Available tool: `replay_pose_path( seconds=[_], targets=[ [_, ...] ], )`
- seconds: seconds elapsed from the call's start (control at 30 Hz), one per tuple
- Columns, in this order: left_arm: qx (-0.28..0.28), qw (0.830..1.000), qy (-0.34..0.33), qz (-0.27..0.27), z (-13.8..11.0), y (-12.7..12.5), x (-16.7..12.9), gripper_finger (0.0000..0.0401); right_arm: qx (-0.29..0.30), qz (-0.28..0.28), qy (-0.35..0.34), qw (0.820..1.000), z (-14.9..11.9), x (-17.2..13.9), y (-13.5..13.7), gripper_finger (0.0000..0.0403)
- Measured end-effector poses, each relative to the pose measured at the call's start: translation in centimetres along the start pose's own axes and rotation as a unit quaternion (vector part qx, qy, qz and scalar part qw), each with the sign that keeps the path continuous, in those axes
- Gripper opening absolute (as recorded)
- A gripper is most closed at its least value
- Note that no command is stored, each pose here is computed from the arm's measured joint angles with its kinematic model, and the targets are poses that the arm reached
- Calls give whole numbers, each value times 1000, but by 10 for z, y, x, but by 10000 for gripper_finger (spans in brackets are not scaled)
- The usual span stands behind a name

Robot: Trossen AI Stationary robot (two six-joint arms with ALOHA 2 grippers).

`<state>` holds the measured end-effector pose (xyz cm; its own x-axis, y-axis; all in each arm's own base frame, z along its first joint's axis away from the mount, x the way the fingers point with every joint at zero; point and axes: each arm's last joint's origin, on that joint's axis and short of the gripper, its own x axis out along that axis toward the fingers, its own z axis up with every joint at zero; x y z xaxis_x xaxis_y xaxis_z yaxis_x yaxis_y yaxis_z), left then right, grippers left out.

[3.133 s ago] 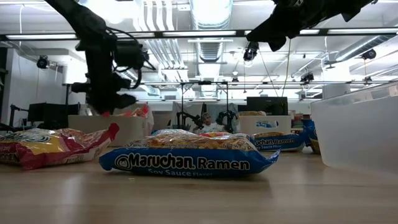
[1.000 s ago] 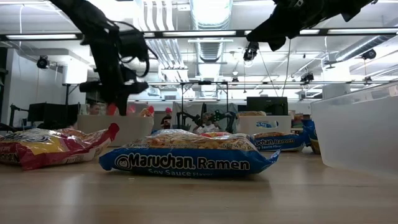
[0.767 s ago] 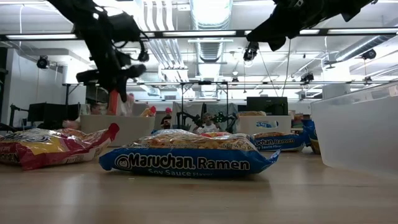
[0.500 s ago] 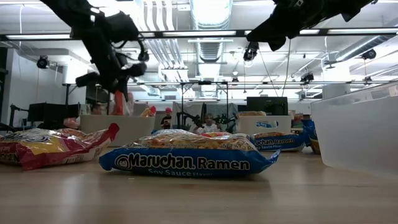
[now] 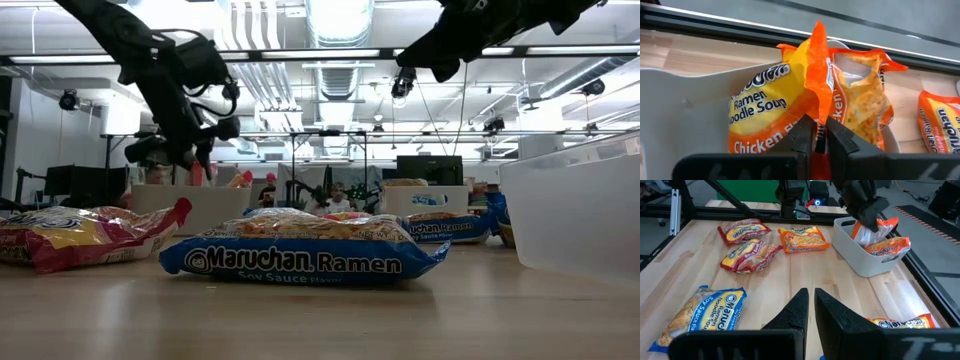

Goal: Sort Maruchan noodles
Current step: Put the orange noodle pack into the gray bin, then put the blue noodle pack into the white bin

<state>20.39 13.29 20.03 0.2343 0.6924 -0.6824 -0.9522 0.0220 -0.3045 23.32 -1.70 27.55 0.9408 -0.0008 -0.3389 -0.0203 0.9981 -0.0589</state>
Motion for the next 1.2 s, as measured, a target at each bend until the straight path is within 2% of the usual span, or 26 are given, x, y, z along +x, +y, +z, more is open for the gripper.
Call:
replay_pose_path(
  seconds=[0.47, 0.63, 0.77, 1.0, 1.1, 1.2],
  targets=[
    [46, 999, -2, -19, 6, -4, -8, 140, 2, 0, 0, 1000, 0, 0, 0, 22],
    [92, 995, -9, -35, 13, -6, -24, 165, 8, 0, 0, 1000, 0, 0, 0, 22],
    [144, 987, -24, -68, 15, -10, -43, 174, 26, -1, -5, 1000, 3, -1, 0, 22],
    [257, 951, -41, -164, -3, -23, -84, 170, 95, -2, -12, 995, 8, -1, -1, 22],
    [312, 924, -46, -214, -19, -32, -99, 167, 144, -2, -10, 990, 7, -1, -1, 22],
    [368, 889, -57, -265, -38, -45, -112, 164, 205, -3, 7, 979, -1, 4, -1, 22]
  ],
)
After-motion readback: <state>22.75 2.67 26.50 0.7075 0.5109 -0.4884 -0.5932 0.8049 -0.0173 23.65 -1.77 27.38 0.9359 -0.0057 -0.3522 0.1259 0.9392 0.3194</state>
